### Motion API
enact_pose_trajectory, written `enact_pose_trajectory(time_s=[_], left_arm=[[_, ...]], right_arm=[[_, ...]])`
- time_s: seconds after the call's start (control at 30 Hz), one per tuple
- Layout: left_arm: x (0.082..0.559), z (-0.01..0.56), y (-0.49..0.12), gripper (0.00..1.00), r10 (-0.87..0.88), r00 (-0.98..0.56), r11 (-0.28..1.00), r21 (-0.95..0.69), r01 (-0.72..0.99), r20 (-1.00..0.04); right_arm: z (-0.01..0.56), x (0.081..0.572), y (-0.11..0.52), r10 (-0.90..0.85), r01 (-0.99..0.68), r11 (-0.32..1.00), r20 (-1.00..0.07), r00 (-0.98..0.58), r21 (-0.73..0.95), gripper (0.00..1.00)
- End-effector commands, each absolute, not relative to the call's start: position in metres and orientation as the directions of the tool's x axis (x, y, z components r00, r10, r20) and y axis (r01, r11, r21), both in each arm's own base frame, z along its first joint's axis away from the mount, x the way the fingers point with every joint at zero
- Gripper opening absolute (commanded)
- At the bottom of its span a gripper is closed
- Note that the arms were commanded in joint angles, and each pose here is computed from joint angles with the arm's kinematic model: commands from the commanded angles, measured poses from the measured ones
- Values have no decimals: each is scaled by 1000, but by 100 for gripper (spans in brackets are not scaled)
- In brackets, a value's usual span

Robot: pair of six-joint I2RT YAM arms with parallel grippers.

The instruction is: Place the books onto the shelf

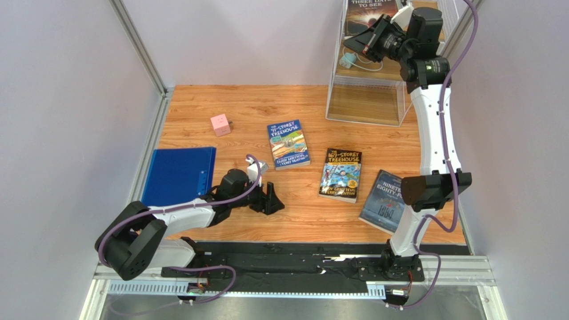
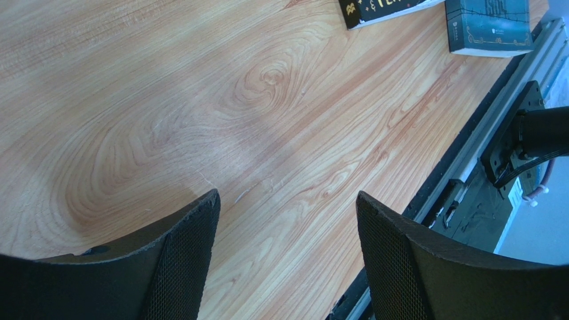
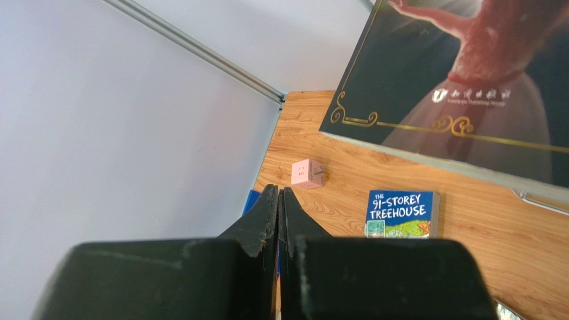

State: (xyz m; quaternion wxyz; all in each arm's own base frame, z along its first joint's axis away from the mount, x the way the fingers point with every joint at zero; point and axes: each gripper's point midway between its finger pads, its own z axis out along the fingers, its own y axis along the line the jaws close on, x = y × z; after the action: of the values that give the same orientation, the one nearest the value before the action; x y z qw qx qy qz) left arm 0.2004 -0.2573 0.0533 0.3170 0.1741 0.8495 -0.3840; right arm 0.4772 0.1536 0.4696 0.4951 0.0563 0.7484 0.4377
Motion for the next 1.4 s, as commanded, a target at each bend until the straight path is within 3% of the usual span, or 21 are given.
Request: enact_pose_trajectory(time_s=[0.0, 0.53, 0.83, 1.07, 1.37], left_arm=[[204, 66, -264, 79, 34, -705, 613, -542, 575, -709], [203, 65, -265, 79, 33, -709, 615, -545, 570, -705], [203, 65, -264, 79, 31, -709, 616, -545, 569, -704], [204, 64, -264, 79, 30, -710, 617, -546, 567, -704], [203, 64, -266, 79, 34, -710, 613, -547, 570, -703]], right_arm=[[468, 501, 145, 541, -314, 646, -707, -454, 696, 0], [477, 531, 129, 592, -289, 669, -726, -350, 685, 0], [461, 551, 119, 614, -271, 647, -698, -370, 713, 1], [485, 511, 125, 562, -368, 655, -751, -346, 660, 1], [491, 460, 88, 537, -251, 777, -816, -212, 577, 9]])
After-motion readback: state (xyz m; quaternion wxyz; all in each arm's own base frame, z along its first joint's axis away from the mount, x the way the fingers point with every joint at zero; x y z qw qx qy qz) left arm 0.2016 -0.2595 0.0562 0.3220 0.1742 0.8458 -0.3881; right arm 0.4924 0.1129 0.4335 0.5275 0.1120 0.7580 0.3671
